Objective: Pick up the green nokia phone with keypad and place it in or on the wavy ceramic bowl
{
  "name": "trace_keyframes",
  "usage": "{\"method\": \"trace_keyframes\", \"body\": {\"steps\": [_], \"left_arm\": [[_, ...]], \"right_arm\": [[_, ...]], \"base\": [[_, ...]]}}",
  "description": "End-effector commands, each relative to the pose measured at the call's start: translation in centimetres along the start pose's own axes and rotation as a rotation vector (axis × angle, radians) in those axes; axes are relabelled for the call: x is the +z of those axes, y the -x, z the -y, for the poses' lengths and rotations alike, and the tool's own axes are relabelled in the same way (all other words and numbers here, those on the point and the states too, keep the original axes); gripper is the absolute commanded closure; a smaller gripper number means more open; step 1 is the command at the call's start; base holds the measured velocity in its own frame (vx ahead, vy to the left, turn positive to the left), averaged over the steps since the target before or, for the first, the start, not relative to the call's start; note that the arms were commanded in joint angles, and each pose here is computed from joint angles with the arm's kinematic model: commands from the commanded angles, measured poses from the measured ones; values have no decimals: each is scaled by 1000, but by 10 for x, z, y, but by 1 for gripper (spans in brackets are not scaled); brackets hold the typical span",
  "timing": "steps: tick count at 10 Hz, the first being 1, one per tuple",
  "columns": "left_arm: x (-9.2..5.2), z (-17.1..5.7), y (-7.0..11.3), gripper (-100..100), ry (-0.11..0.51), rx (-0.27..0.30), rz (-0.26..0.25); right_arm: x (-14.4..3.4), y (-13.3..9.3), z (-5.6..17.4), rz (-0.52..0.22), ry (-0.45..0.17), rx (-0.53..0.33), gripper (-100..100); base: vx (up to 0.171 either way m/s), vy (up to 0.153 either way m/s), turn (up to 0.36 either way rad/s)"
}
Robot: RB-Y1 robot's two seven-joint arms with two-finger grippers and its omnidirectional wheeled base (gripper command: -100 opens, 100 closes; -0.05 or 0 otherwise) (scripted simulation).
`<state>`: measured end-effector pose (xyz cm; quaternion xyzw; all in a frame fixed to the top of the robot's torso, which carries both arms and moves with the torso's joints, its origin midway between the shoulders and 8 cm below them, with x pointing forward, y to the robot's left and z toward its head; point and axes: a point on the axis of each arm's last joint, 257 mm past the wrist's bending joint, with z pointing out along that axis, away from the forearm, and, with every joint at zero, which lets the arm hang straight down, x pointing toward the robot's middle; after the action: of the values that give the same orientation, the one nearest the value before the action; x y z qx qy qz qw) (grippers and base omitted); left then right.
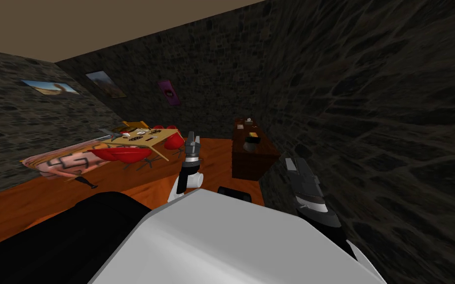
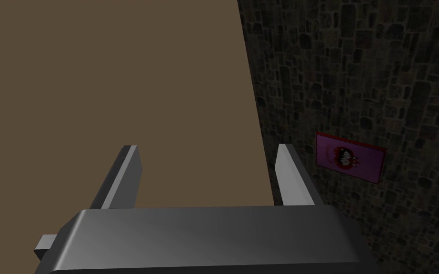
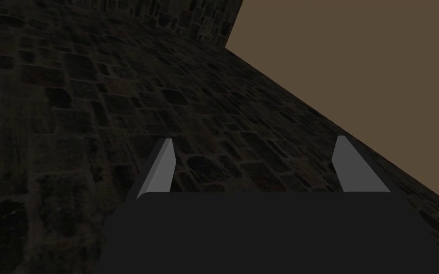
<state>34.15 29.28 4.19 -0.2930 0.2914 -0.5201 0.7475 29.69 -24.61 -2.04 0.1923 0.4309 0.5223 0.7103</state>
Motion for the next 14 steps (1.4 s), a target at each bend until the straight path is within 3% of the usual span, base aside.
{"method": "trace_keyframes", "body": {"steps": [1,3,4,5,6,7,8,10,11,12,13,14], "left_arm": [[0,0,0,0,0,0,0],[0,0,0,0,0,0,0],[0,0,0,0,0,0,0],[0,0,0,0,0,0,0],[0,0,0,0,0,0,0],[0,0,0,0,0,0,0],[0,0,0,0,0,0,0],[0,0,0,0,0,0,0],[0,0,0,0,0,1,0],[0,0,0,0,0,0,0],[0,0,0,0,0,1,0],[0,0,0,0,0,0,0]], "right_arm": [[-13,-4,8,-26,-37,-15,-100],[-32,-9,22,-67,-89,-40,-100],[-50,-13,35,-109,-133,-67,-100],[-55,-13,37,-111,-149,-66,-100],[-74,-16,50,-154,-194,-94,-100],[-80,-16,52,-157,-214,-93,-100],[-103,-17,65,-202,-265,-122,-100],[-109,-17,67,-206,-286,-121,-100],[-135,-17,80,-254,-341,-149,-100],[-142,-17,81,-258,-361,-148,-100],[-169,-15,92,-308,-419,-177,-100],[-176,-14,92,-313,-441,-175,-100]], "base": [[-70,97,48],[-47,81,107],[-36,80,202],[-27,65,80],[-30,83,182],[-30,62,91],[-33,76,259],[-4,41,38],[2,61,251],[-1,56,141],[5,66,285],[12,52,128]]}}
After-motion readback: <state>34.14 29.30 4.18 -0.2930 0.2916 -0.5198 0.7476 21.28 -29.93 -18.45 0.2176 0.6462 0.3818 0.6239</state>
